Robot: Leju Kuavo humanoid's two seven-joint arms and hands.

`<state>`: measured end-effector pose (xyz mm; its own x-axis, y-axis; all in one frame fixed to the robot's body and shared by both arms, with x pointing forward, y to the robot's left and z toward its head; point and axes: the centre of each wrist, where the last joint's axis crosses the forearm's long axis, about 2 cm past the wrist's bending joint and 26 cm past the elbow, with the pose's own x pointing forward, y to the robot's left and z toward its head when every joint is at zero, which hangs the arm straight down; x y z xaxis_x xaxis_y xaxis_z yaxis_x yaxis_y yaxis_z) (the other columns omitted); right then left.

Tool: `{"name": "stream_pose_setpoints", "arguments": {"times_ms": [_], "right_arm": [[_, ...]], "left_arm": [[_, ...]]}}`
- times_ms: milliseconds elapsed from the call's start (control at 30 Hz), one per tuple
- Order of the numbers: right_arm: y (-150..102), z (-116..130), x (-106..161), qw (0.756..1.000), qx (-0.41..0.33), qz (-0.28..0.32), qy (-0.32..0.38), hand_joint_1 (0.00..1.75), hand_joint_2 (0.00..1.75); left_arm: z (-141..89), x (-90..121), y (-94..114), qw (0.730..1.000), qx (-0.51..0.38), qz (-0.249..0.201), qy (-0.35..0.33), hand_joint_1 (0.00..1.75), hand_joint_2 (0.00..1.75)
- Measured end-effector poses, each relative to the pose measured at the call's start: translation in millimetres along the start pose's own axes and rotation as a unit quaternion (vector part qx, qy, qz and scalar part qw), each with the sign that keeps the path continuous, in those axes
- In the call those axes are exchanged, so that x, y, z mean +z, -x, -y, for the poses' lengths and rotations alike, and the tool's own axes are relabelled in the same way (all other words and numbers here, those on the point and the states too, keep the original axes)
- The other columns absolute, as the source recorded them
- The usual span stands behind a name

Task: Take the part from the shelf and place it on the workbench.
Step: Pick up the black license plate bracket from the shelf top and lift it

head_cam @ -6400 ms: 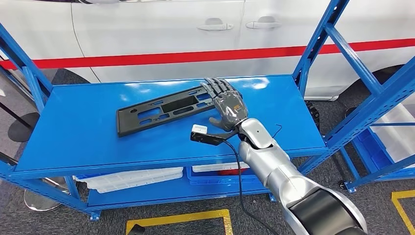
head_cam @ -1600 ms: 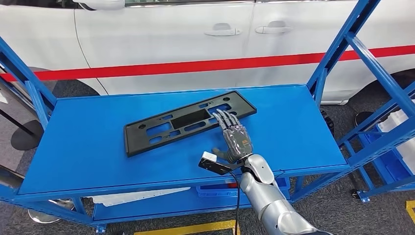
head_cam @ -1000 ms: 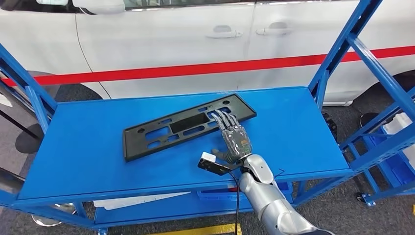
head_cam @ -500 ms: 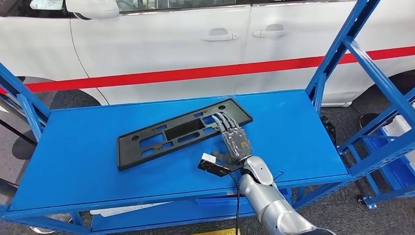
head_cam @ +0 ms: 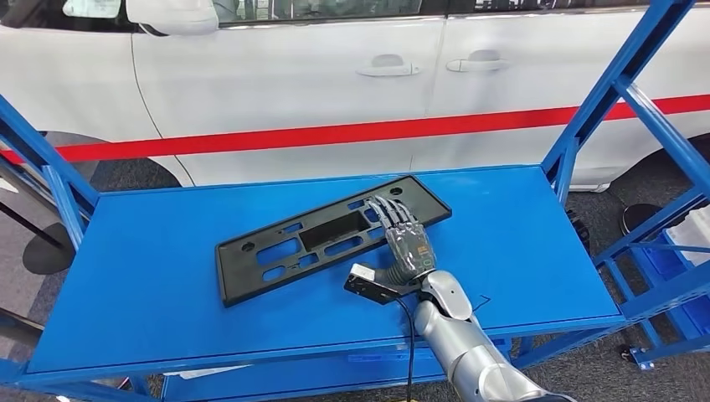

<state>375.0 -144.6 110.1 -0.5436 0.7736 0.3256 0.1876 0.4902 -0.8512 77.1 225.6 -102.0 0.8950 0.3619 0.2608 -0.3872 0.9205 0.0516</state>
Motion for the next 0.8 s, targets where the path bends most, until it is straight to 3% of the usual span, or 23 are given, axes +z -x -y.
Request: {"name": "stream_pose_setpoints", "arguments": {"times_ms": [133,367,500,800], "right_arm": [[1.3,-1.5,3.4,1.0,-0.002,-0.001,-0.002,0.0,1.75],[0.2,-2.5,2.8,1.0,-0.002,-0.003,-0.007,0.0,1.75],[0.8,-2.5,2.5,1.0,-0.007,-0.008,-0.007,1.75,1.75],[9.1,-3.5,7.2,0.999,-0.038,-0.031,-0.015,1.75,1.75]], "left_arm": [[1.5,0.3,-0.5,1.0,-0.002,-0.002,0.001,0.0,0.0],[1.8,0.1,-2.5,1.0,-0.004,-0.002,0.001,0.0,0.0],[1.7,0.0,-2.8,1.0,-0.005,-0.003,-0.001,0.0,0.0],[1.3,0.1,-2.3,1.0,-0.004,-0.004,-0.008,0.0,0.0]]}}
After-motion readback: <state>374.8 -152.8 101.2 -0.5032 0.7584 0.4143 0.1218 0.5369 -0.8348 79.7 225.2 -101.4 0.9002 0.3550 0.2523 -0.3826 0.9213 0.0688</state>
